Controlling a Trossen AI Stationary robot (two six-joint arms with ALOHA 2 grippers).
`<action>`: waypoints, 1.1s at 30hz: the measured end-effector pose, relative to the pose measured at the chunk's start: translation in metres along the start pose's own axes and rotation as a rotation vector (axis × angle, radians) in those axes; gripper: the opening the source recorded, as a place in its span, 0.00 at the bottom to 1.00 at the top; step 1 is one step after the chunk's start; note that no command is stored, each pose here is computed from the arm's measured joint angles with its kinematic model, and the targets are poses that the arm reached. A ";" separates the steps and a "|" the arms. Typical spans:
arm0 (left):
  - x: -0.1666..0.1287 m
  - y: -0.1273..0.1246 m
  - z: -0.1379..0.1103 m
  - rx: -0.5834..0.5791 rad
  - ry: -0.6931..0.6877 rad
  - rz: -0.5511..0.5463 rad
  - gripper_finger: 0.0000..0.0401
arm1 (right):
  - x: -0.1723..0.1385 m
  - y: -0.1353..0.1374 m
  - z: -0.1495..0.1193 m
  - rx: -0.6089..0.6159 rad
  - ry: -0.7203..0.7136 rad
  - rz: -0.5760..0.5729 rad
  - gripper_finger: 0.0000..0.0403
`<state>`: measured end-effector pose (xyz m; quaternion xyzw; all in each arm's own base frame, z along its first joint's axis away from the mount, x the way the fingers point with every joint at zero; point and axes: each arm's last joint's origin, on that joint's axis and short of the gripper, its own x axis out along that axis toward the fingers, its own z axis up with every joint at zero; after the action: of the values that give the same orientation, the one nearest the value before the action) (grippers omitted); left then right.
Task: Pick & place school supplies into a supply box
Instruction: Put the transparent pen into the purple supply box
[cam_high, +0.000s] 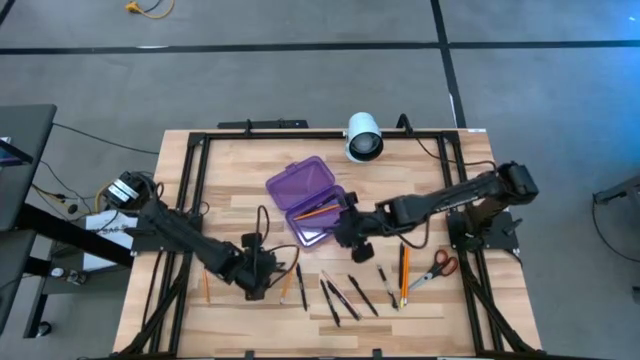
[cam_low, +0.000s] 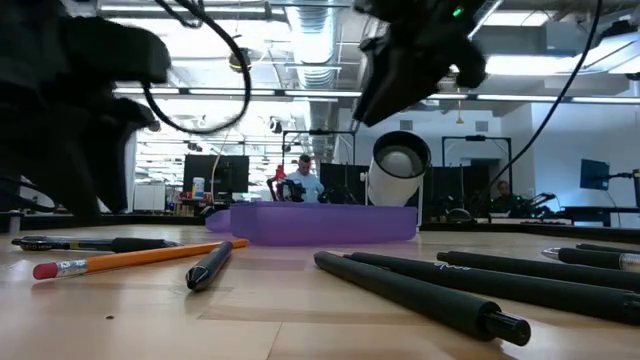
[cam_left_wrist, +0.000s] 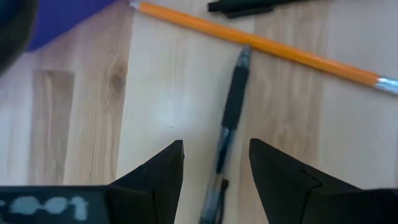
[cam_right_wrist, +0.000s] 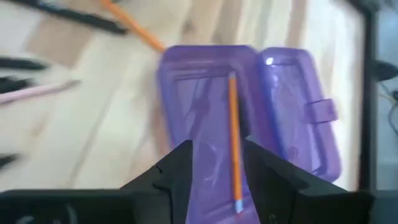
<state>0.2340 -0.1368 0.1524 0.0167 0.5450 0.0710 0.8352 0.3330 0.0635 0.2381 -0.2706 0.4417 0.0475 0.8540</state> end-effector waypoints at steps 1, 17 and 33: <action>0.002 0.003 0.001 0.002 0.007 -0.012 0.43 | -0.002 0.004 0.001 0.001 0.000 0.009 0.32; 0.009 0.013 0.005 0.019 0.046 -0.075 0.43 | -0.023 0.047 -0.004 0.068 0.139 -0.003 0.30; 0.012 0.008 0.006 0.046 0.030 -0.091 0.42 | -0.045 0.089 -0.012 0.166 0.224 -0.096 0.30</action>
<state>0.2428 -0.1268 0.1450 0.0098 0.5591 0.0209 0.8288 0.2690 0.1399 0.2306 -0.2233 0.5231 -0.0606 0.8203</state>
